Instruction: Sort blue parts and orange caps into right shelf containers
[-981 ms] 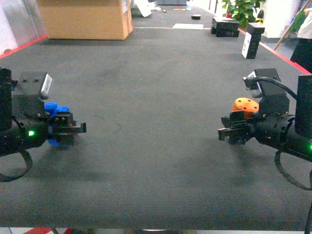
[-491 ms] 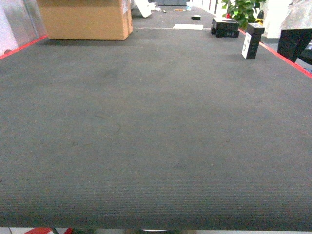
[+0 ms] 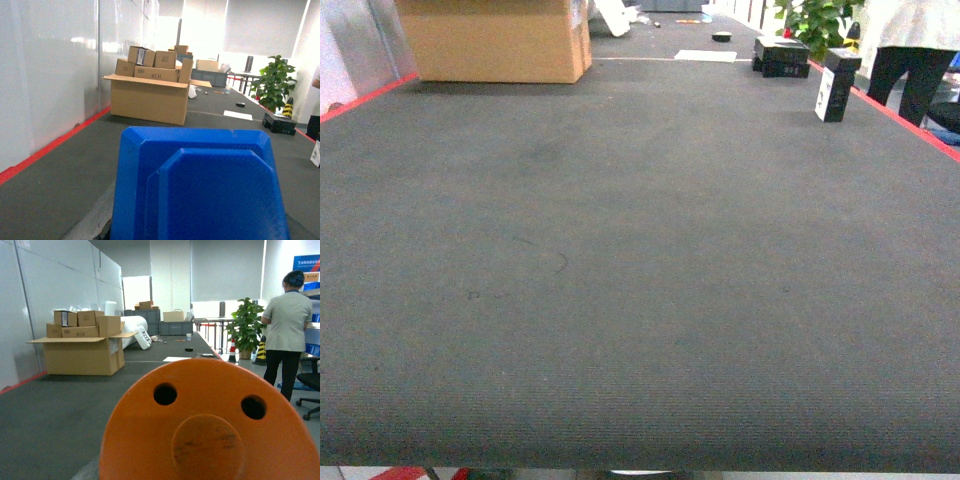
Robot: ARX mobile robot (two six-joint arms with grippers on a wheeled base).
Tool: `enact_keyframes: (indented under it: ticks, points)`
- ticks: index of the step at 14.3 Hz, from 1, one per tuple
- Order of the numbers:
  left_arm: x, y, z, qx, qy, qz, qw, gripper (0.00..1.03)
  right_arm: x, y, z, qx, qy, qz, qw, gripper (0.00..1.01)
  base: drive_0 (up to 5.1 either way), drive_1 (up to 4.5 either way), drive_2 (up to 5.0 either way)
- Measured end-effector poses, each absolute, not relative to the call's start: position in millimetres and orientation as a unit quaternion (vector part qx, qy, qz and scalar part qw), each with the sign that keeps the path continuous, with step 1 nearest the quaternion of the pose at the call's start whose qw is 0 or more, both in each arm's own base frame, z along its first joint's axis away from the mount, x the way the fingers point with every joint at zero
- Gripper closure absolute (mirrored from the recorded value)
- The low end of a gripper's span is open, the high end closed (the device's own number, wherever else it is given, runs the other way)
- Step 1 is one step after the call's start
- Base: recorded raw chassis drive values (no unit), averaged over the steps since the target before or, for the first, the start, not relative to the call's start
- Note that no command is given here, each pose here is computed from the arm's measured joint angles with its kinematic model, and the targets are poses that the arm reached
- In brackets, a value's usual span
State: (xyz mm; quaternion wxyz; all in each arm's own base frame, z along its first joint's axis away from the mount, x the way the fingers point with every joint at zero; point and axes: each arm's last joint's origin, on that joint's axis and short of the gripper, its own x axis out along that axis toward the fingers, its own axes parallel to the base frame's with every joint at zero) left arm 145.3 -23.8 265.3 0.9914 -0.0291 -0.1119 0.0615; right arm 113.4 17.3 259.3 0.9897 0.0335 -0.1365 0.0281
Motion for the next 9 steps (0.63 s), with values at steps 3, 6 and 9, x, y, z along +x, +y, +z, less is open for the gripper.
enact_keyframes:
  ticks: [3, 6, 9]
  points:
    - [139.6, -24.3, 267.4, -0.022, -0.121, 0.065, 0.990, 0.59, 99.1, 16.4, 264.0, 0.035, -0.156, 0.017, 0.987, 0.57, 0.0, 0.00, 0.0]
    - [139.7, -23.8, 266.0, -0.014, -0.095, 0.056, 0.994, 0.59, 99.7, 16.0, 263.5, 0.026, -0.105, 0.009, 0.994, 0.57, 0.0, 0.00, 0.0]
    - [122.5, -1.1, 209.6, 0.003, 0.004, -0.001, 1.000, 0.59, 97.6, 0.1, 211.2, 0.003, 0.000, 0.001, 1.000, 0.57, 0.0, 0.00, 0.0]
